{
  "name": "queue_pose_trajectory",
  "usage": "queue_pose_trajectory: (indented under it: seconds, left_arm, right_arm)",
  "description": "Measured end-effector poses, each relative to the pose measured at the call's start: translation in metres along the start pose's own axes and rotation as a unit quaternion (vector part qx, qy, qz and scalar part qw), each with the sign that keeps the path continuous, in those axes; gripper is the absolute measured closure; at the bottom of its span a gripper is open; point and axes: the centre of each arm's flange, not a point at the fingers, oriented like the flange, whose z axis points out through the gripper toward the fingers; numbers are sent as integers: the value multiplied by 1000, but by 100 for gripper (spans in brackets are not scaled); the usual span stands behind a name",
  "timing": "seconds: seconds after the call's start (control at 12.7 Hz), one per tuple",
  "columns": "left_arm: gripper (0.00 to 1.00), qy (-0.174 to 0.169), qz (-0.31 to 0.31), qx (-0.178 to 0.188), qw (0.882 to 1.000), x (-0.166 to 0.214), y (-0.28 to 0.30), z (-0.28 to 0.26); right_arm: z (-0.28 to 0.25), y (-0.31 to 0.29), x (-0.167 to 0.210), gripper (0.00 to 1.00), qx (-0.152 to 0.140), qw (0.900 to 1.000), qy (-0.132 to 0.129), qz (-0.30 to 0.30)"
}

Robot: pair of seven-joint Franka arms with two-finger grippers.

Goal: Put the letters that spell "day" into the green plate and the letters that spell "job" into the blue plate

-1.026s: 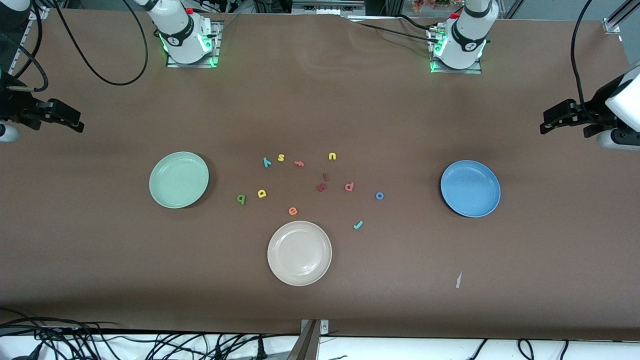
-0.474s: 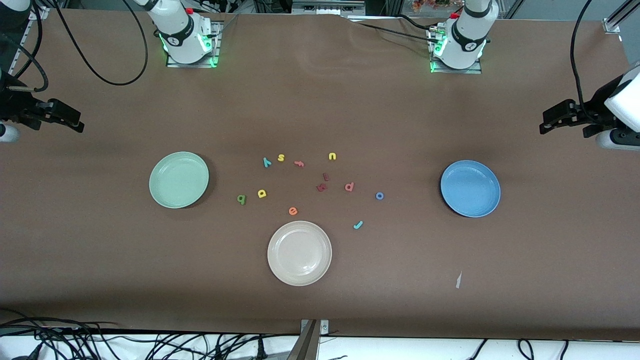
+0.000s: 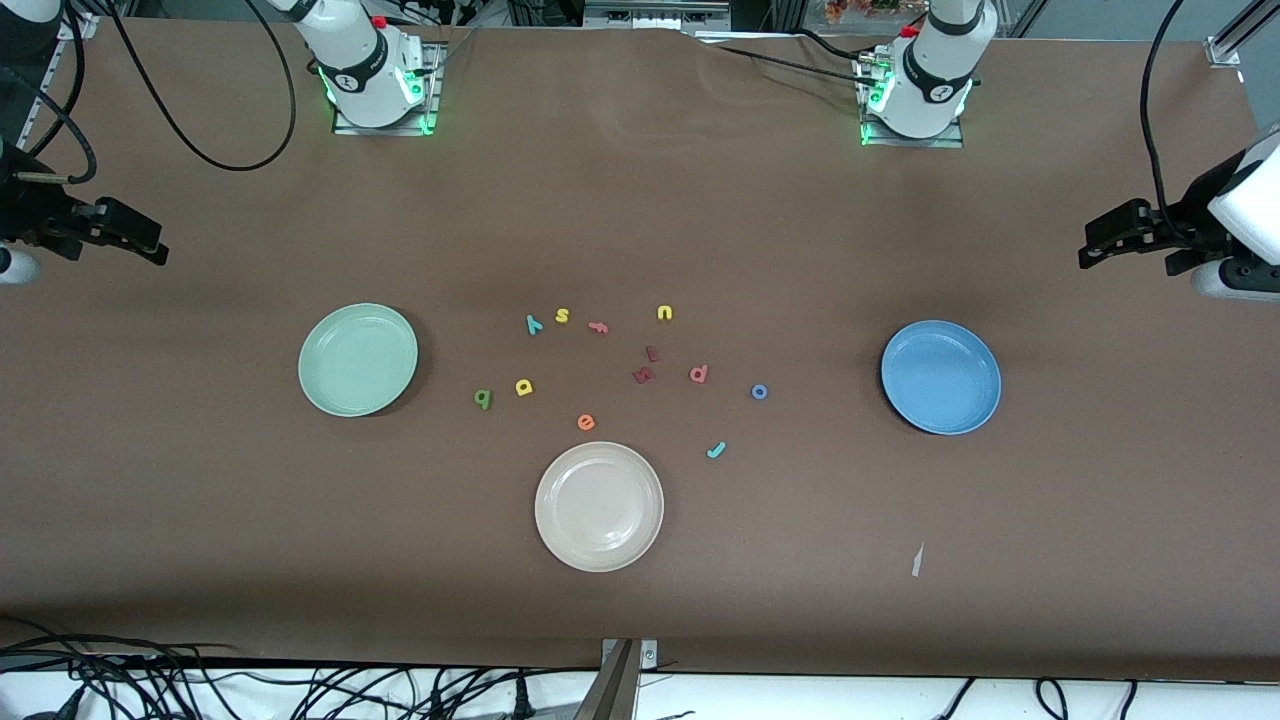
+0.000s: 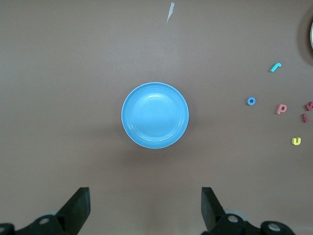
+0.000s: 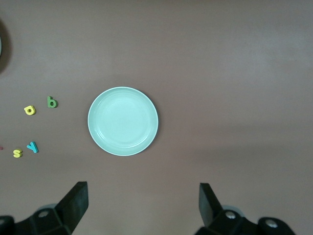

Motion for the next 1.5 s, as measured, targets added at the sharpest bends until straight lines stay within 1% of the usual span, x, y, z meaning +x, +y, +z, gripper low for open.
queue_pose_trajectory:
  seconds: [1.18,1.5]
  left_arm:
    - [0,0,1,0,1000,0,1,0]
    - [0,-2,1,0,1000,2,1,3]
  right_arm:
    - [0,-4,0,0,2,1000,-1,-3]
    - [2,-7,-2,0,2,1000,-12,-3]
